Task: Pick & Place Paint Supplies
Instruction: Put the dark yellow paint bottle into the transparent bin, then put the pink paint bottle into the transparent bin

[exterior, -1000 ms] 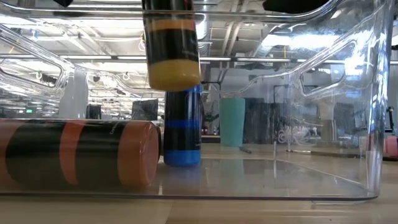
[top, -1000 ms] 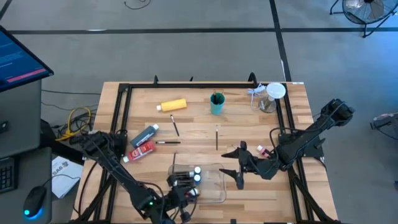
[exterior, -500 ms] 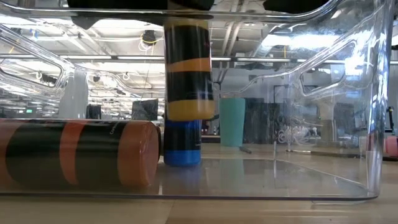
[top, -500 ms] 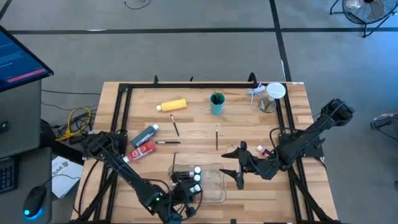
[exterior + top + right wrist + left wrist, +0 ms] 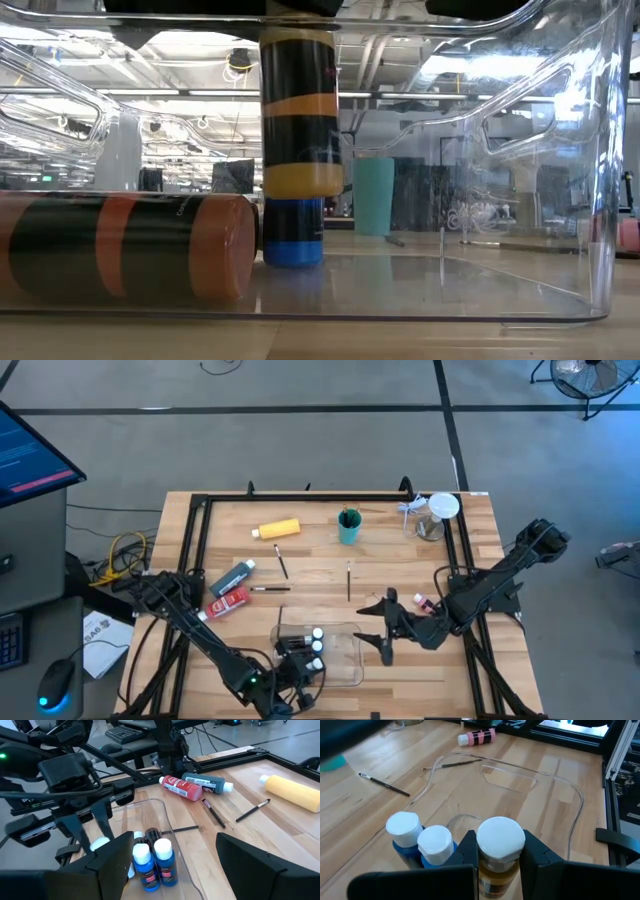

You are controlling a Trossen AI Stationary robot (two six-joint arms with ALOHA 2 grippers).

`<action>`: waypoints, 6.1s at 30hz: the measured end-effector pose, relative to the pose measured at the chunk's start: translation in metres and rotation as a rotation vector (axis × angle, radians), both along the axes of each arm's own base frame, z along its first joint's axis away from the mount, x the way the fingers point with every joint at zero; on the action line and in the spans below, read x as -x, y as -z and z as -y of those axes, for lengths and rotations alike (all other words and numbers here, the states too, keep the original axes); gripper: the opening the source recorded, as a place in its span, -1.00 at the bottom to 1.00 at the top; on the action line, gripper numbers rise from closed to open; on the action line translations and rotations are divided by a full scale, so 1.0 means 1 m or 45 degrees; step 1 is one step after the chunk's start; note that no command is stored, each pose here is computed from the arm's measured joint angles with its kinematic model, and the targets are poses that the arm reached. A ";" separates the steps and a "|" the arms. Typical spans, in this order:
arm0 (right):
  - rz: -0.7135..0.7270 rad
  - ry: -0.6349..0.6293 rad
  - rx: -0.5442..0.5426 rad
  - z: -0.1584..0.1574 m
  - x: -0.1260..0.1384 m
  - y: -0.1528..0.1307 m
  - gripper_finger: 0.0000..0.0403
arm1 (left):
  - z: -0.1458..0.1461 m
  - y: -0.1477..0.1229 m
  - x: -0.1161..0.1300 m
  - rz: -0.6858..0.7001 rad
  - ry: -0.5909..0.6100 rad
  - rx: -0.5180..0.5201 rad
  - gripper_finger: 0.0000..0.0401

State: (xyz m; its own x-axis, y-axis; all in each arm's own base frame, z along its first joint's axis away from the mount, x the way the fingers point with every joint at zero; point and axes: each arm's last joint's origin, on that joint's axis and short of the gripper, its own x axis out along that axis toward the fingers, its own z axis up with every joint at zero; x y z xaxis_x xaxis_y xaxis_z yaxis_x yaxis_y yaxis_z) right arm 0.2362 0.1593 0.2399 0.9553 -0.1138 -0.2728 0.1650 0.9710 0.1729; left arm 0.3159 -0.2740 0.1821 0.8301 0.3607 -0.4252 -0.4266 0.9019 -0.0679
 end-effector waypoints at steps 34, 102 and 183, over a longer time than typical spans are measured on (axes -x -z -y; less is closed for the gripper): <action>-0.004 -0.024 0.004 -0.004 0.003 0.000 0.37 | -0.014 0.031 0.003 -0.081 -0.078 0.042 -0.84; 0.509 0.243 -1.162 0.033 -0.027 -0.034 0.37 | -0.174 -0.221 0.114 0.429 0.289 0.249 -0.50; -1.705 0.684 -0.734 0.101 0.093 0.090 0.37 | -0.248 -0.179 0.082 0.185 0.502 0.286 -0.50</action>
